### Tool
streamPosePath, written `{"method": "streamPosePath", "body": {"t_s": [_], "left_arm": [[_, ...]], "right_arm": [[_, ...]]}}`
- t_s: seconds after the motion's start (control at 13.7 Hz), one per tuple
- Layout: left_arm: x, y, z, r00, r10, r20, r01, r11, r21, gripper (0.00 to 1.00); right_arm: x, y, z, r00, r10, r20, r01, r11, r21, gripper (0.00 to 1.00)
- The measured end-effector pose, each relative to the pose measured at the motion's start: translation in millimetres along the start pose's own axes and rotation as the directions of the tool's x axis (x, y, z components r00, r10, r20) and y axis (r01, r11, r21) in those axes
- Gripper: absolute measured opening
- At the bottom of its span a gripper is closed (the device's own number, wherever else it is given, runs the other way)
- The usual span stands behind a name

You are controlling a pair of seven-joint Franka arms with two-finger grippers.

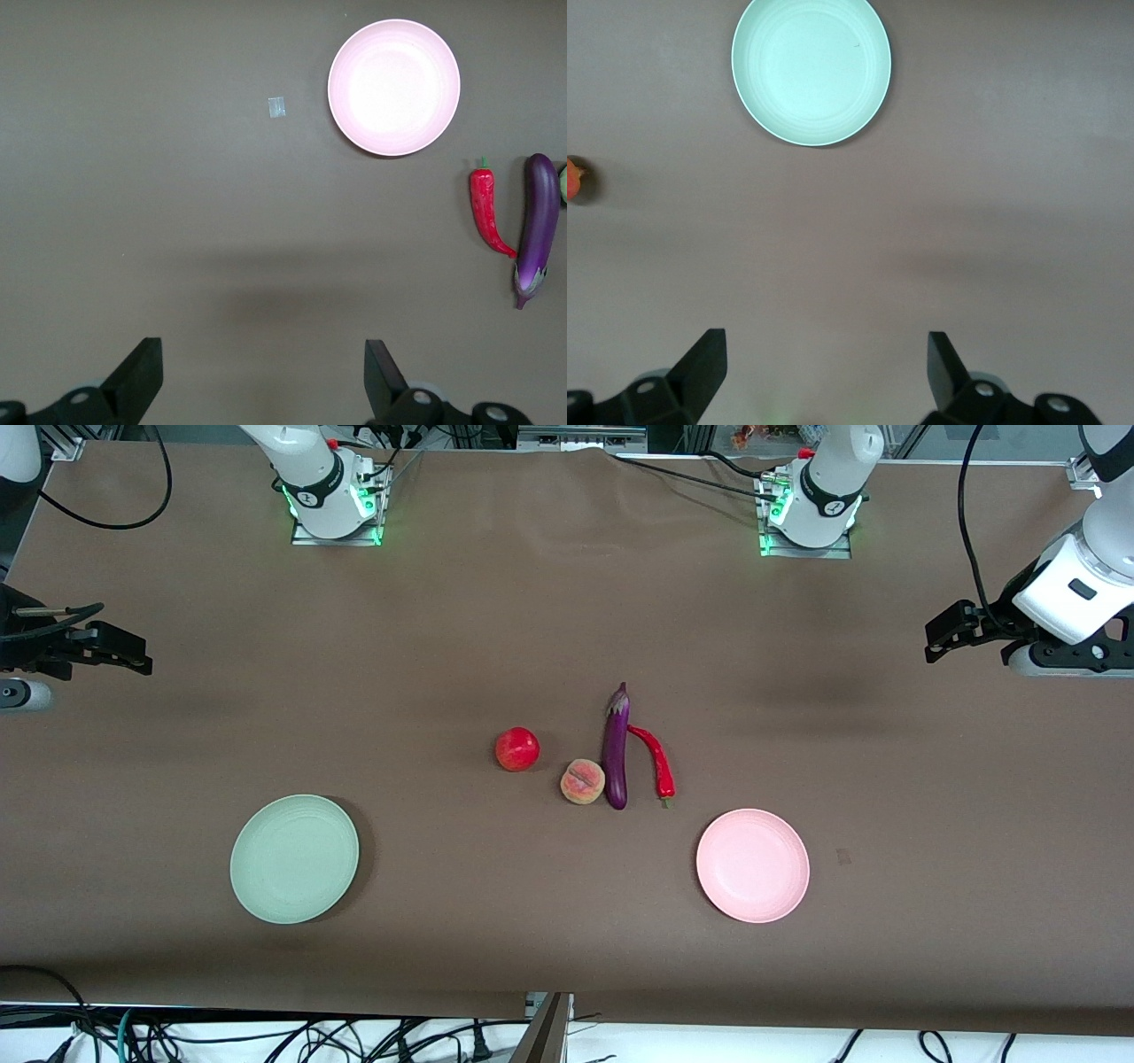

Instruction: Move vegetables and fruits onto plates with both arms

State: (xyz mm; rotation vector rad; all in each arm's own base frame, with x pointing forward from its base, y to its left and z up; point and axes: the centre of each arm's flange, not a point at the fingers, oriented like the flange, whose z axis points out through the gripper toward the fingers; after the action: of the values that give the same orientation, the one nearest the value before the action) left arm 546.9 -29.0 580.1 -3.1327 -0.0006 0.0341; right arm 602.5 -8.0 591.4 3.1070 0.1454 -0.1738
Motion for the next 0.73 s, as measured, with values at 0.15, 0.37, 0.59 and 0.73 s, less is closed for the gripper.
{"method": "streamPosePath", "body": {"t_s": [0.15, 0.37, 0.59, 0.73], "left_arm": [[-0.2, 0.1, 0.3, 1.000, 0.000, 0.003, 0.000, 1.000, 0.000, 1.00], [-0.4, 0.8, 0.4, 1.000, 0.002, 0.004, -0.002, 1.000, 0.000, 1.00], [-0.6, 3.6, 0.5, 1.000, 0.007, 0.005, -0.007, 1.000, 0.001, 1.00], [-0.8, 6.1, 0.5, 1.000, 0.011, 0.005, -0.011, 1.000, 0.001, 1.00]], "right_arm": [[0.1, 0.1, -0.1, 1.000, 0.000, -0.001, 0.000, 1.000, 0.000, 1.00], [0.1, 0.1, -0.1, 1.000, 0.000, -0.001, 0.000, 1.000, 0.000, 1.00], [0.2, 0.1, -0.2, 1.000, 0.001, -0.002, -0.001, 1.000, 0.000, 1.00], [0.3, 0.1, -0.2, 1.000, 0.002, -0.002, -0.002, 1.000, 0.000, 1.00]]}}
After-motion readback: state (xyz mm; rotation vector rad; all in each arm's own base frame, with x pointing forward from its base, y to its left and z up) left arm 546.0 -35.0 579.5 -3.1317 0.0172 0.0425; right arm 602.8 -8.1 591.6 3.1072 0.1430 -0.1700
